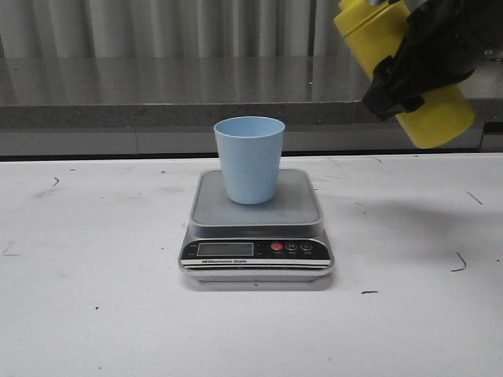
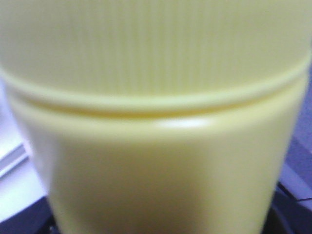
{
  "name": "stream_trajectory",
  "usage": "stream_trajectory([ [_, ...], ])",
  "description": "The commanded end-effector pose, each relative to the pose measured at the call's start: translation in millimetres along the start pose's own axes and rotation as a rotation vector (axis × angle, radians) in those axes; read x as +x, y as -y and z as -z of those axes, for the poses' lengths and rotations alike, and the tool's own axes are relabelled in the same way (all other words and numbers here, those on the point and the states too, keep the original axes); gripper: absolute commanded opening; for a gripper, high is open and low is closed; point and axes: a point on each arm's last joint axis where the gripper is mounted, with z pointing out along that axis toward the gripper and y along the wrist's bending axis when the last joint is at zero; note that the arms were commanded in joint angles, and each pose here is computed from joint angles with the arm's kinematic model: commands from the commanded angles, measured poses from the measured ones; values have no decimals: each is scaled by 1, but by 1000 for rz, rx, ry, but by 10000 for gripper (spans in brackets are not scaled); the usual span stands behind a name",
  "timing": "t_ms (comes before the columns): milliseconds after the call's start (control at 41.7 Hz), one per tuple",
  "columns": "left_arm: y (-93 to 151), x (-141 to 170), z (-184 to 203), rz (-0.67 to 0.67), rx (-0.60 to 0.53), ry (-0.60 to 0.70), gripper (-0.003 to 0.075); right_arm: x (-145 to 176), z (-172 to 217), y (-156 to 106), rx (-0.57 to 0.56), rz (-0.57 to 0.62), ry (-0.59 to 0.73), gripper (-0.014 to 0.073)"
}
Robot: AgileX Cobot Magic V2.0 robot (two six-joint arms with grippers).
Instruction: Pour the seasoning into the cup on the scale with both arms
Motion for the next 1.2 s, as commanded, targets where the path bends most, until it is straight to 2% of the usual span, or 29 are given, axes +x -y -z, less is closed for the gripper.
stream_trajectory([
  [0, 1, -13, 7, 17, 11, 100, 369, -39, 25, 20, 60, 220, 52, 290],
  [144, 1, -13, 7, 17, 11, 100, 369, -58, 28, 15, 65, 515, -26, 290],
  [336, 1, -13, 7, 17, 11, 100, 369, -77, 26, -1, 89, 765, -41, 290],
  [599, 1, -13, 7, 17, 11, 100, 369, -78, 21, -8, 128, 972, -147, 290],
  [767, 1, -13, 7, 17, 11, 100, 369, -82, 13, -10, 170, 937, -223, 290],
  [863, 1, -13, 7, 17, 11, 100, 369, -89, 9, -15, 191, 982, -243, 290],
  [1175, 1, -13, 7, 17, 11, 100, 369, -108, 8, -10, 371, 1354, -175, 290],
])
